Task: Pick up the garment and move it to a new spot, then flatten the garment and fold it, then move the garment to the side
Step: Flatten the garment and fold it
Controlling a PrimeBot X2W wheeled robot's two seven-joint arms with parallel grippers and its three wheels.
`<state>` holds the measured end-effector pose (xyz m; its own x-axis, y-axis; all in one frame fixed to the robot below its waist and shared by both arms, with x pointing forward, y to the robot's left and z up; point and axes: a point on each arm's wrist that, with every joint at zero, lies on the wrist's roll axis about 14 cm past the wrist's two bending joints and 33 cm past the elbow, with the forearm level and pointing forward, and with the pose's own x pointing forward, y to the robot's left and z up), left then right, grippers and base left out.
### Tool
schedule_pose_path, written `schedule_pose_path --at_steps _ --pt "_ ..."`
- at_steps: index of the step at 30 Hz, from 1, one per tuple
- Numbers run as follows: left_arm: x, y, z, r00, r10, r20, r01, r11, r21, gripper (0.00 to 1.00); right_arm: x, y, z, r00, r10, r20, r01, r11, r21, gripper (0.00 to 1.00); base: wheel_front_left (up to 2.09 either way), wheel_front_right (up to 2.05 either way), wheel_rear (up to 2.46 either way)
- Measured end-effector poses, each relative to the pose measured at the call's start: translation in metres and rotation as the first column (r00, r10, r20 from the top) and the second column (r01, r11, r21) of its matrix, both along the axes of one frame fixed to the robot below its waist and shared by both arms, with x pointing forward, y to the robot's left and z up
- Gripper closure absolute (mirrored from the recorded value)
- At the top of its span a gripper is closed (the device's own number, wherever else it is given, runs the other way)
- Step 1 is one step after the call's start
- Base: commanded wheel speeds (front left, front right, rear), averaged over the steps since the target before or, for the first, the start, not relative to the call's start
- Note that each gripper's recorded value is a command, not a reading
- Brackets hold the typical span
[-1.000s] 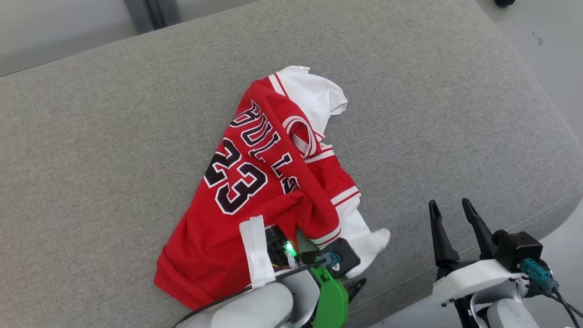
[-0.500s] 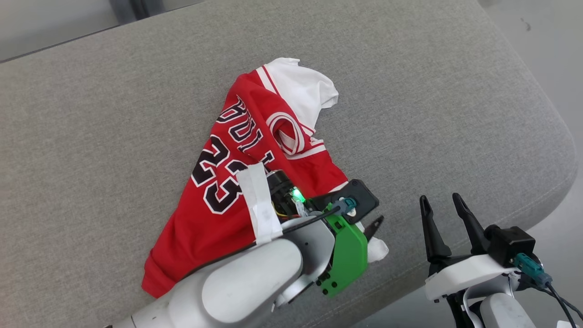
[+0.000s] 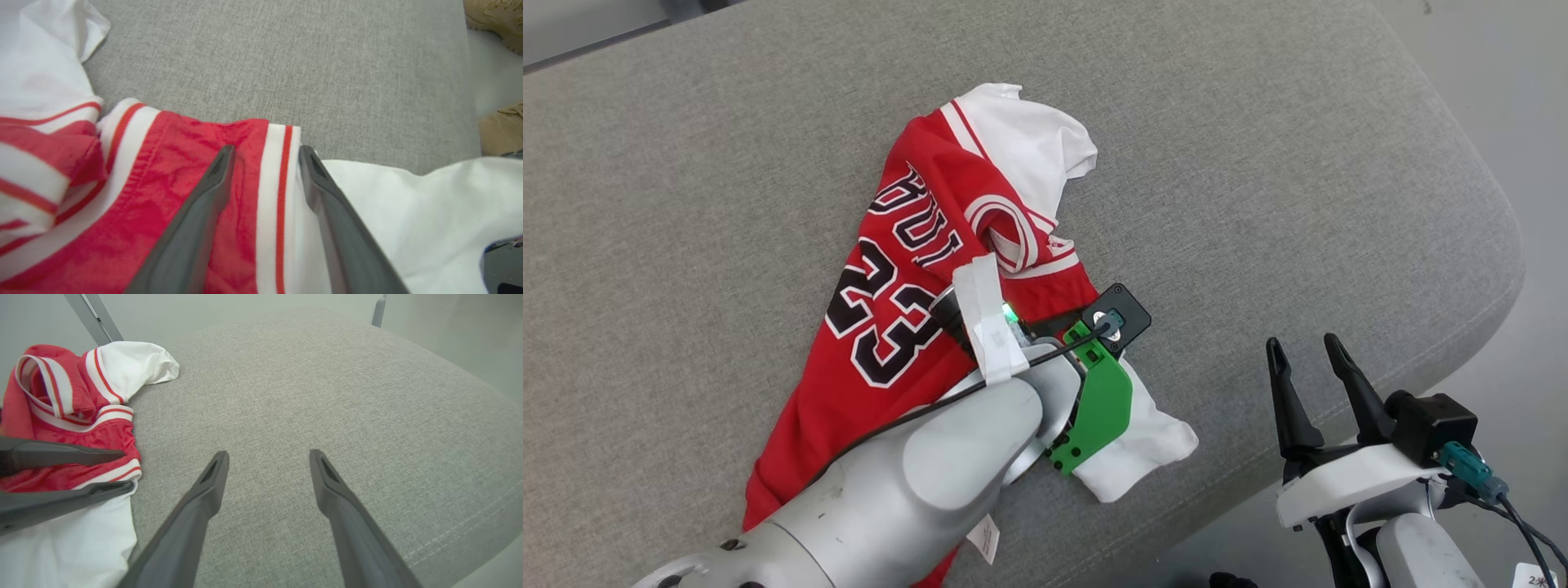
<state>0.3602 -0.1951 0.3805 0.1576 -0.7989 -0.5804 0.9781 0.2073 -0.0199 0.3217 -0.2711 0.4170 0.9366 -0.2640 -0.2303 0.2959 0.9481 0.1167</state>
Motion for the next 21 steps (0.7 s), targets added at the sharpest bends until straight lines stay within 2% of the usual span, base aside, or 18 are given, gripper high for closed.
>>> schedule_pose_path --at_steps 3,6,10,13,14,15,16,21 --pt "0.001 -0.001 -0.003 1.000 -0.017 0.002 0.017 1.000 0.005 1.00 -0.001 0.000 -0.001 1.000 -0.002 -0.002 0.002 1.000 0.003 0.00 0.00 0.00 0.00" --pt "0.004 -0.004 0.002 1.000 -0.011 0.009 0.011 0.999 -0.037 1.00 0.000 -0.001 0.000 1.000 -0.004 -0.001 0.004 1.000 0.003 0.00 0.00 0.00 0.00" --pt "0.024 -0.020 0.039 0.997 0.058 0.044 -0.046 0.973 -0.224 1.00 0.000 0.000 0.000 1.000 -0.002 -0.001 0.002 1.000 0.003 0.00 0.00 0.00 0.00" --pt "0.036 -0.033 0.083 0.991 0.128 0.029 -0.103 0.896 -0.432 1.00 -0.001 0.001 -0.001 1.000 0.000 -0.003 0.000 1.000 0.005 0.00 0.00 0.00 0.00" --pt "0.037 -0.034 0.089 0.990 0.143 0.010 -0.122 0.878 -0.463 0.66 -0.001 0.001 -0.001 1.000 0.000 -0.003 0.000 1.000 0.005 0.00 0.00 0.00 0.00" --pt "0.036 -0.035 0.090 0.989 0.145 0.016 -0.120 0.874 -0.470 0.11 -0.002 0.001 -0.001 1.000 0.001 -0.003 -0.001 1.000 0.005 0.00 0.00 0.00 0.00" --pt "0.034 -0.035 0.089 0.990 0.144 0.009 -0.123 0.872 -0.475 0.00 -0.002 0.002 -0.001 1.000 0.004 -0.005 -0.004 1.000 0.006 0.00 0.00 0.00 0.00" --pt "0.022 -0.037 0.091 0.987 0.133 -0.091 -0.161 0.833 -0.530 0.00 -0.004 0.000 -0.002 1.000 -0.003 -0.008 0.003 1.000 0.004 0.00 0.00 0.00 0.00"
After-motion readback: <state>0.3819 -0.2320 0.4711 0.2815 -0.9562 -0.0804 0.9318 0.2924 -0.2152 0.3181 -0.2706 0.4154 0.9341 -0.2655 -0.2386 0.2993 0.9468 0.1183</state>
